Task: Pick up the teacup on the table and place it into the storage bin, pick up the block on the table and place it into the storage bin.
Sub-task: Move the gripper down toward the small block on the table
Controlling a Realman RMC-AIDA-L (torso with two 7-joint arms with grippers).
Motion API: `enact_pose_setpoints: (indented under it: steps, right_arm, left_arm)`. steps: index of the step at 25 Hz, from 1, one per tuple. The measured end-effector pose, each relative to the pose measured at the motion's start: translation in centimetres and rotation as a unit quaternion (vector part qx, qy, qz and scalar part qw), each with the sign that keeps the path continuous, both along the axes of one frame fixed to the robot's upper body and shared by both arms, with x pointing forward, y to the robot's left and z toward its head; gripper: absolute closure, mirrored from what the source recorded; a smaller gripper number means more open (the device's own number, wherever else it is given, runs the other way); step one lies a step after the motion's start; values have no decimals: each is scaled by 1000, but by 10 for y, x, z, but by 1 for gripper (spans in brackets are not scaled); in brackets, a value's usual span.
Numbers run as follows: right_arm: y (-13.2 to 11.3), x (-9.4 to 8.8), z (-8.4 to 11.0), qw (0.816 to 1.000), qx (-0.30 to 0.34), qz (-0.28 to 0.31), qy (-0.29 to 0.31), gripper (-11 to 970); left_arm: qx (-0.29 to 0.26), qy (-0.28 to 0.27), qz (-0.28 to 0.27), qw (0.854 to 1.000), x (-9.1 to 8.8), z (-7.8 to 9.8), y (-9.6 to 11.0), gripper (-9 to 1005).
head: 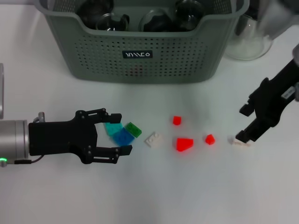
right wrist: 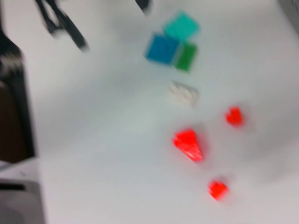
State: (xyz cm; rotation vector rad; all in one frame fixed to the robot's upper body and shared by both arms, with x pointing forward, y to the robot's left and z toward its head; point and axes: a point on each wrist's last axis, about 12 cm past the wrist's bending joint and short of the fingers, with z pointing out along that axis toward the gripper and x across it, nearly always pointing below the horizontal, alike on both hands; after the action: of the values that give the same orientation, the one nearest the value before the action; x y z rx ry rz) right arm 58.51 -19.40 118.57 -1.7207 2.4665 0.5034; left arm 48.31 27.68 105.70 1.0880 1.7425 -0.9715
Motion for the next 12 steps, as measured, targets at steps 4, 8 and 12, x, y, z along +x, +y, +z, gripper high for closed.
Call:
enact_pose_setpoints:
  steps: [4, 8, 12]
  right_arm:
    - [7, 2, -16, 999, -52, 2, -6, 151]
    - [14, 2, -27, 997, -81, 6, -10, 151]
    - [19, 0, -37, 995, -100, 13, -19, 159]
  left_arm:
    - [0, -1, 0, 1000, 0, 0, 0, 137]
    - [-2, 0, 1, 1000, 0, -1, -1, 137]
    - [-4, 2, 6, 1000, -2, -3, -1, 137]
